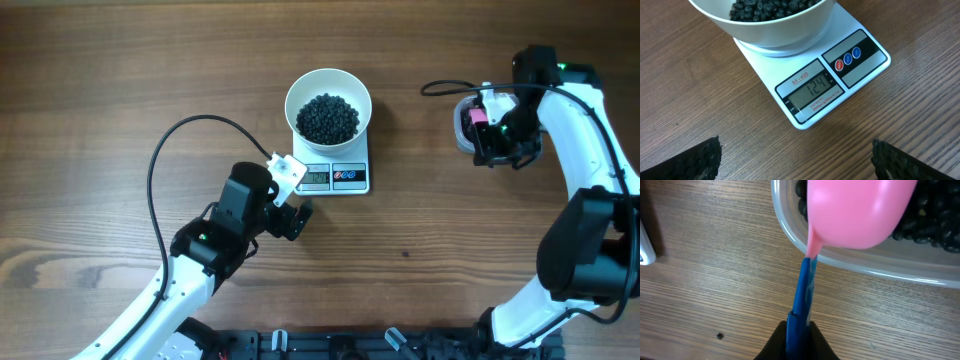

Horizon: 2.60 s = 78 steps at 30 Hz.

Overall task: Scoop item into bowl and weigh 150g on scale
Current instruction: 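Move the scoop back to the tub and scoop black beans, then carry the scoop over the white bowl and tip beans in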

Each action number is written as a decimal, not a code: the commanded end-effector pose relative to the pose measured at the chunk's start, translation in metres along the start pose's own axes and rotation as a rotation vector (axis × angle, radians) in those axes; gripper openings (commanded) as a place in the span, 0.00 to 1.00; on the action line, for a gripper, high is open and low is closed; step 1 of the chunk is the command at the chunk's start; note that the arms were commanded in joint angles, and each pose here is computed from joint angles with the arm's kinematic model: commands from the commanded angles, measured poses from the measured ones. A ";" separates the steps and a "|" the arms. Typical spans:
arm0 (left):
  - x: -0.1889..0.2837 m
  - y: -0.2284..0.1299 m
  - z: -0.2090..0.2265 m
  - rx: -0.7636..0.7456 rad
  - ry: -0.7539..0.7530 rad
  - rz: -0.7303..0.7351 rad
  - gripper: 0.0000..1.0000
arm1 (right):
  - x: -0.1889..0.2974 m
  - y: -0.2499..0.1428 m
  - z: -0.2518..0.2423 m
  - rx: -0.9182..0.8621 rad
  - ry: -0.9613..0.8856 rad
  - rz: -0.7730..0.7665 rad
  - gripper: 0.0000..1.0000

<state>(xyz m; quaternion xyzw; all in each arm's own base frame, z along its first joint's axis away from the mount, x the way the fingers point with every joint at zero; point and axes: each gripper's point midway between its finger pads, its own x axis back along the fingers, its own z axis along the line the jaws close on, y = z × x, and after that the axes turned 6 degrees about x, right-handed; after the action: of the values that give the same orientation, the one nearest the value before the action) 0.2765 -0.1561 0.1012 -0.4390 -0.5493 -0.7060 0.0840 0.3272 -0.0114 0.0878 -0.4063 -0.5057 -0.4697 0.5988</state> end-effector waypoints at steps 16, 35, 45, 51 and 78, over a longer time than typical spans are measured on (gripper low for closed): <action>0.000 -0.002 0.004 0.002 0.012 0.004 1.00 | 0.015 0.003 -0.018 -0.129 0.348 -0.195 0.04; 0.000 -0.002 0.004 0.002 0.012 0.004 1.00 | 0.047 0.004 -0.019 -0.155 0.576 -0.373 0.04; 0.000 -0.002 0.004 0.002 0.012 0.004 1.00 | 0.068 0.016 0.011 -0.075 0.620 -0.369 0.04; 0.000 -0.002 0.004 0.002 0.012 0.004 1.00 | 0.068 0.030 0.051 0.012 0.631 -0.324 0.04; 0.000 -0.002 0.004 0.002 0.012 0.004 1.00 | 0.045 0.082 0.199 0.357 0.358 -0.265 0.04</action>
<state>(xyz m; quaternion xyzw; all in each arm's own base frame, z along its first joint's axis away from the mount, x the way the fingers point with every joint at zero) 0.2765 -0.1560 0.1012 -0.4389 -0.5493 -0.7061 0.0841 0.3575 0.1895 0.1784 -0.0815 -0.4604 -0.5425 0.6979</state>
